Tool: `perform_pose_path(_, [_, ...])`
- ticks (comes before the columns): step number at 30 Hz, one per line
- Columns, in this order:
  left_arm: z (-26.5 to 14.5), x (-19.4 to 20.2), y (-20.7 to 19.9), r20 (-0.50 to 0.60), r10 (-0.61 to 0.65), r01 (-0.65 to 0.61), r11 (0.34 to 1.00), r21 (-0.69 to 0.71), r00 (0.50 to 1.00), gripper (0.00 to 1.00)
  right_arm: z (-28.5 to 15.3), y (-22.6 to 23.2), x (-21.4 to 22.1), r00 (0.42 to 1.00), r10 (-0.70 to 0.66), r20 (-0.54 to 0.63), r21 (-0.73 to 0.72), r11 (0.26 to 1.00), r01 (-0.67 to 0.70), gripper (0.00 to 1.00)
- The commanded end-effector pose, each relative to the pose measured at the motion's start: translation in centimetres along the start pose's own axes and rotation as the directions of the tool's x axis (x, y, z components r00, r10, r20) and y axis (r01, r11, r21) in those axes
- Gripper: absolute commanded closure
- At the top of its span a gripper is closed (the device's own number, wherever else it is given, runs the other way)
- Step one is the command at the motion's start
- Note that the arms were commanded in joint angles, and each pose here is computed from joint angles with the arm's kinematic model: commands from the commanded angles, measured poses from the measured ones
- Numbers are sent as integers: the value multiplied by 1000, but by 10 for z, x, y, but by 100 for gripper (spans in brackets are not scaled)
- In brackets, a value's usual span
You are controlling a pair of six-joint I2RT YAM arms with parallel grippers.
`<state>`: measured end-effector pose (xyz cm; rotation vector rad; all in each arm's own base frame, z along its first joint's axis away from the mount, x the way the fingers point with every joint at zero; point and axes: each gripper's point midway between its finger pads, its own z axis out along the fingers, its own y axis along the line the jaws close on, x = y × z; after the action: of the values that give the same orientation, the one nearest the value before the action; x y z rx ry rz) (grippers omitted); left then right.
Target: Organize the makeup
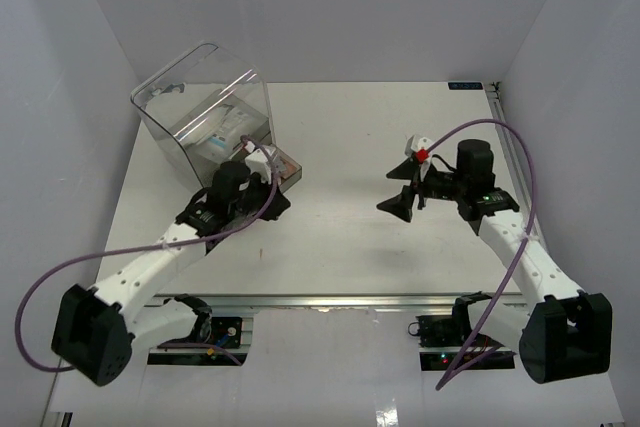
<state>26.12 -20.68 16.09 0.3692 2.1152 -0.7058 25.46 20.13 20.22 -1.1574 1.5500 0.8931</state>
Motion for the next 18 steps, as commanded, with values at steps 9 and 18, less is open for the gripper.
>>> perform_pose_path(9, [75,17,57,-303,199,-273,936,-224,932,97,-22,-24,-22,993,-49,111,57,997,43,25])
perform_pose_path(18, [95,22,102,-424,301,-455,826,-332,854,92,-27,-31,-20,993,-45,108,87,996,36,25])
